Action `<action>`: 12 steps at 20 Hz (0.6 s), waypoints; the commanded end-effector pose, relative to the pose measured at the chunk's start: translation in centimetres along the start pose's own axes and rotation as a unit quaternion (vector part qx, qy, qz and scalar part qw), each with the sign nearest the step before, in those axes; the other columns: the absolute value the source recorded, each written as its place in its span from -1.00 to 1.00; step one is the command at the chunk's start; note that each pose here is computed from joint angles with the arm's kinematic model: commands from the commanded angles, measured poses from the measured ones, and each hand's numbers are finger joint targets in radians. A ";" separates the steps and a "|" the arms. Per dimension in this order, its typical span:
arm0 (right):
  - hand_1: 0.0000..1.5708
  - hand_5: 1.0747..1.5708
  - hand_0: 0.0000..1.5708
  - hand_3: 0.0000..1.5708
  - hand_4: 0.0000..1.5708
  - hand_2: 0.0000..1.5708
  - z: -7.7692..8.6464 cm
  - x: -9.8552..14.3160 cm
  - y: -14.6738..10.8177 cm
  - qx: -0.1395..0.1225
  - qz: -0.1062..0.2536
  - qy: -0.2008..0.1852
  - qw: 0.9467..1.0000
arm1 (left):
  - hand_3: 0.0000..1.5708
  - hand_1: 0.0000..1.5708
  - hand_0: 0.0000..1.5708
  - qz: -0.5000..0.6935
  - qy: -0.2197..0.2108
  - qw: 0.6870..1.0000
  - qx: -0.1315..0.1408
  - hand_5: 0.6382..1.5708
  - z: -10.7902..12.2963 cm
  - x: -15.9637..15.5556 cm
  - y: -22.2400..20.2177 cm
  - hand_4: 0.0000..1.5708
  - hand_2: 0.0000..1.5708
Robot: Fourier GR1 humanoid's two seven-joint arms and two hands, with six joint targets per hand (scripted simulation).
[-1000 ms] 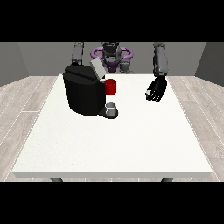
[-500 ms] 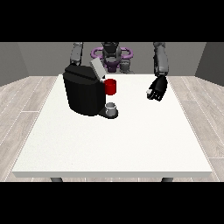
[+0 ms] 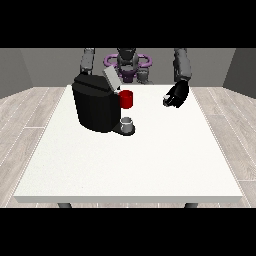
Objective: Insert the coffee pod into the coffee machine and close the lid
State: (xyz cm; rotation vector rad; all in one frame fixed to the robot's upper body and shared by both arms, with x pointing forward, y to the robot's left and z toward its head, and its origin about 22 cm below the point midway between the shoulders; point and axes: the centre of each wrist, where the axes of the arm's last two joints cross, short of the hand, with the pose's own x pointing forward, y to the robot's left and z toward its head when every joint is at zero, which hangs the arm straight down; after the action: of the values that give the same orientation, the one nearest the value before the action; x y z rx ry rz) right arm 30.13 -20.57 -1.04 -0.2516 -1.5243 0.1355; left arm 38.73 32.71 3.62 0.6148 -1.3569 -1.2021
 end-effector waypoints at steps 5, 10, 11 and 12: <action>-1.00 1.00 -1.00 -1.00 -1.00 -1.00 0.0 -2.4 0.7 -0.001 0.020 0.044 0.999 | 0.69 0.75 0.75 0.014 -0.024 0.999 -0.041 1.00 -3.0 4.9 4.0 -0.36 0.76; -1.00 1.00 -1.00 -1.00 -1.00 -1.00 -0.2 -2.4 0.1 0.008 0.009 0.036 0.999 | 0.70 0.81 0.81 0.011 -0.032 0.998 -0.049 1.00 -4.0 7.2 3.0 -0.32 0.78; -1.00 1.00 -1.00 -1.00 -1.00 -1.00 -1.0 -1.3 -0.7 0.012 0.011 0.022 1.000 | 0.70 0.81 0.81 0.021 -0.029 0.999 -0.032 1.00 -4.2 7.3 4.1 -0.32 0.78; -1.00 1.00 -1.00 -1.00 -1.00 -1.00 -0.8 -2.2 -0.8 0.007 0.010 0.037 0.999 | 0.70 0.81 0.81 0.016 -0.033 0.998 -0.044 1.00 -4.7 8.7 2.8 -0.32 0.78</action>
State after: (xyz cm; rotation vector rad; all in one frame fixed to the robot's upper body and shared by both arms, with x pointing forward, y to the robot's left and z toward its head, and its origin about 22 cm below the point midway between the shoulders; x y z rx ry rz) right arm 30.34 -21.59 -3.25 -0.2669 -1.4586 0.1475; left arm 41.91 26.89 8.57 0.4997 -1.3623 -1.2509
